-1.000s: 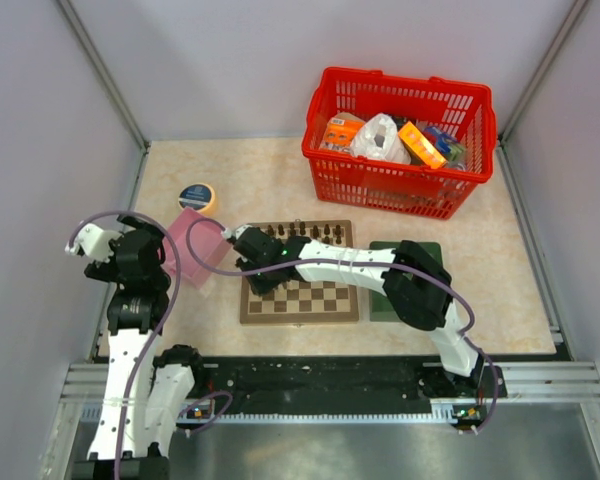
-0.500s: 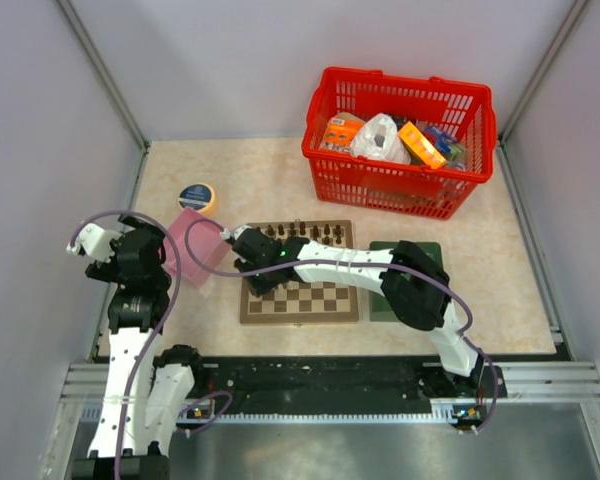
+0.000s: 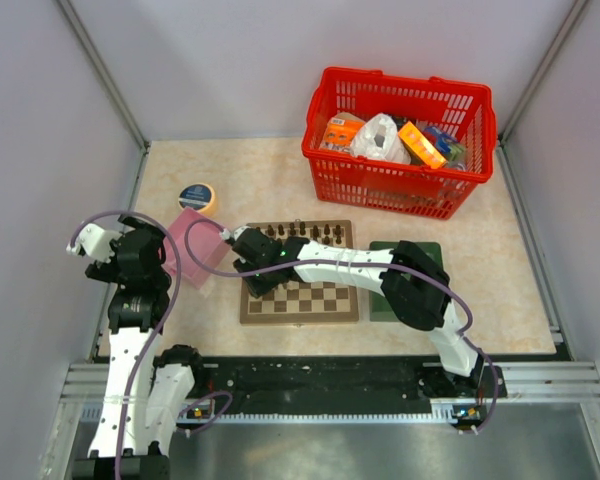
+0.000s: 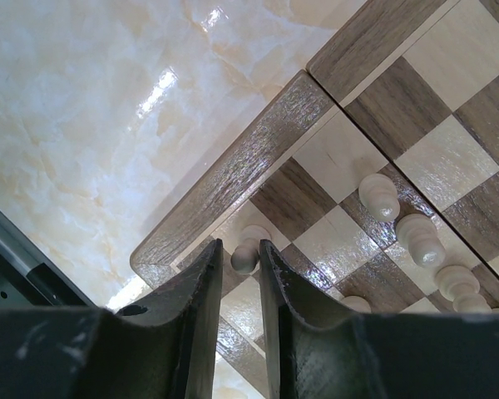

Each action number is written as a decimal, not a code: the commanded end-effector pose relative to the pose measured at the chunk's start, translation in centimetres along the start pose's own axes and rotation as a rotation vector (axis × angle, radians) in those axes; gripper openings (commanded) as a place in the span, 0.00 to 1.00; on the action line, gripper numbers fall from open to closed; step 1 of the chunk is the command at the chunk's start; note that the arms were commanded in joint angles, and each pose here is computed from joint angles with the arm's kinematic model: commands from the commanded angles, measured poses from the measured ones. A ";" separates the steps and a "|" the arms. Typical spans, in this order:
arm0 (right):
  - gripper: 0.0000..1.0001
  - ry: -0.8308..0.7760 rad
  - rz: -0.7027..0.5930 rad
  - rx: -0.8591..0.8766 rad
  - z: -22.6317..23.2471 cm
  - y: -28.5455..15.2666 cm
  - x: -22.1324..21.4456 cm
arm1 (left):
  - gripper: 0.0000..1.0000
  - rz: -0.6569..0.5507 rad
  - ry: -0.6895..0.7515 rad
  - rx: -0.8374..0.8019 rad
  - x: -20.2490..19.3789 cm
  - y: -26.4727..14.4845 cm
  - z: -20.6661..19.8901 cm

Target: Set up the chess pieces on the board

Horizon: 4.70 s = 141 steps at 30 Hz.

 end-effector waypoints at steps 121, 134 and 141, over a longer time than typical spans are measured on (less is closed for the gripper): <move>0.13 0.491 -0.345 -0.513 -24.2 -23.1 -5.1 | 0.99 0.026 -0.024 -0.102 -0.9 0.9 -1.4; 0.13 0.166 -0.295 -0.240 -7.8 -16.2 -0.9 | 0.99 0.060 0.022 -0.063 -1.7 1.6 -1.3; 0.13 0.039 -0.259 -0.137 -1.0 -11.3 0.5 | 0.99 0.081 0.024 -0.037 -2.1 2.1 -1.1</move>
Point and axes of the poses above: each gripper's point midway between its finger pads, its own y axis out along the fingers, its own z axis along the line the jaws close on, x = y × z, the point moved 8 cm from there along -y, back along the fingers, and after that the axes turned 3 degrees about y, right-handed, at the moved point
